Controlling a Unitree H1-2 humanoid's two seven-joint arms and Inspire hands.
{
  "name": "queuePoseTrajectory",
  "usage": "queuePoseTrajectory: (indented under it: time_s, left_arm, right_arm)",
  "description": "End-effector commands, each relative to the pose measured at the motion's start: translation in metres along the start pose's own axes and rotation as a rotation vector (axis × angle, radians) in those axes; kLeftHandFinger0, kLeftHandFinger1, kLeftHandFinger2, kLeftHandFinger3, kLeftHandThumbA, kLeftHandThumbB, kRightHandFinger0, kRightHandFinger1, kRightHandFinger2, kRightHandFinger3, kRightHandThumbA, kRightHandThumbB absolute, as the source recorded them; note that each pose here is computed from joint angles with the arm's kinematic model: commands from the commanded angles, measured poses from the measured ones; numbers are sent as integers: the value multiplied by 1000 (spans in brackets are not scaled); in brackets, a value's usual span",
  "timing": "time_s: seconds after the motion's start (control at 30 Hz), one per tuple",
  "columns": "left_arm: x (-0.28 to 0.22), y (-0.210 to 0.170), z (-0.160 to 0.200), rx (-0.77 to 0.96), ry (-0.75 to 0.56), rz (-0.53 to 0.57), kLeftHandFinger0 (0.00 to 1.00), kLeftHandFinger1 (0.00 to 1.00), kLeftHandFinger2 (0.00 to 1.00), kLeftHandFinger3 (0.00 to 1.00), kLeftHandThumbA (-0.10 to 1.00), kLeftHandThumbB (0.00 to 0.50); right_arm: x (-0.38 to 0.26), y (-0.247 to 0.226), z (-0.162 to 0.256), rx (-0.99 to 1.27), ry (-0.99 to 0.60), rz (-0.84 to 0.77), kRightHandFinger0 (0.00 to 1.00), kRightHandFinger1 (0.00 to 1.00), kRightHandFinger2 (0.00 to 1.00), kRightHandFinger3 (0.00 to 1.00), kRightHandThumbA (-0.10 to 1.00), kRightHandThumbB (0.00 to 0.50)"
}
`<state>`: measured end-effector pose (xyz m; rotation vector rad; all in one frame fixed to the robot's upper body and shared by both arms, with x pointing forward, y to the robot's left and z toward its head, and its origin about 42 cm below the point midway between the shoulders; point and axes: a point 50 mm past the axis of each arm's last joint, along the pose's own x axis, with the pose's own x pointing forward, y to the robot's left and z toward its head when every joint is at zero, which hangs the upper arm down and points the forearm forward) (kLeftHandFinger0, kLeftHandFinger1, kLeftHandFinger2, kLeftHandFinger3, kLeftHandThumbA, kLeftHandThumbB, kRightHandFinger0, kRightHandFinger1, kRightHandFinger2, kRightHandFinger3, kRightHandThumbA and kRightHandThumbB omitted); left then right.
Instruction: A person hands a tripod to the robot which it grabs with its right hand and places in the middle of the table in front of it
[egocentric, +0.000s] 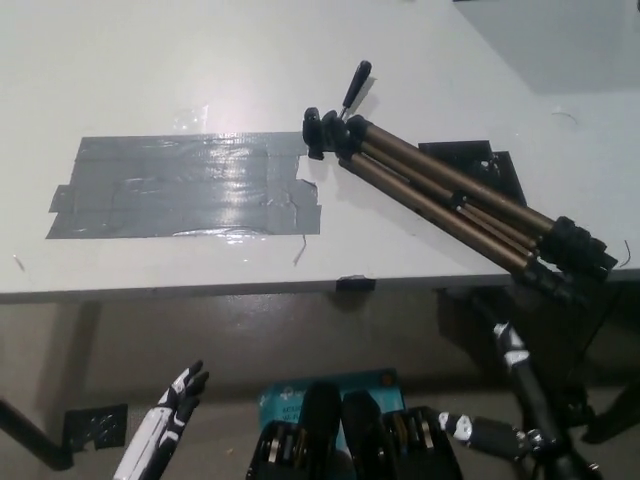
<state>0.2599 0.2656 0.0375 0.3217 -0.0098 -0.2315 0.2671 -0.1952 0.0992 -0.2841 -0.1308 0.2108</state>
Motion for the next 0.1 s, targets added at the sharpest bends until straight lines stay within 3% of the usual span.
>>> queuePoseTrajectory:
  time_s: [0.0, 0.07]
  left_arm:
    - [-3, 2, 5, 15, -60, -2, 1000, 1000, 1000, 1000, 1000, 329]
    - [-5, 2, 5, 18, -65, -1, 1000, 1000, 1000, 1000, 1000, 317]
  right_arm:
    - [-2, 11, -9, 5, -57, 25, 1000, 1000, 1000, 1000, 986, 305]
    - [-6, 14, -14, -12, -35, 50, 1000, 1000, 1000, 1000, 986, 311]
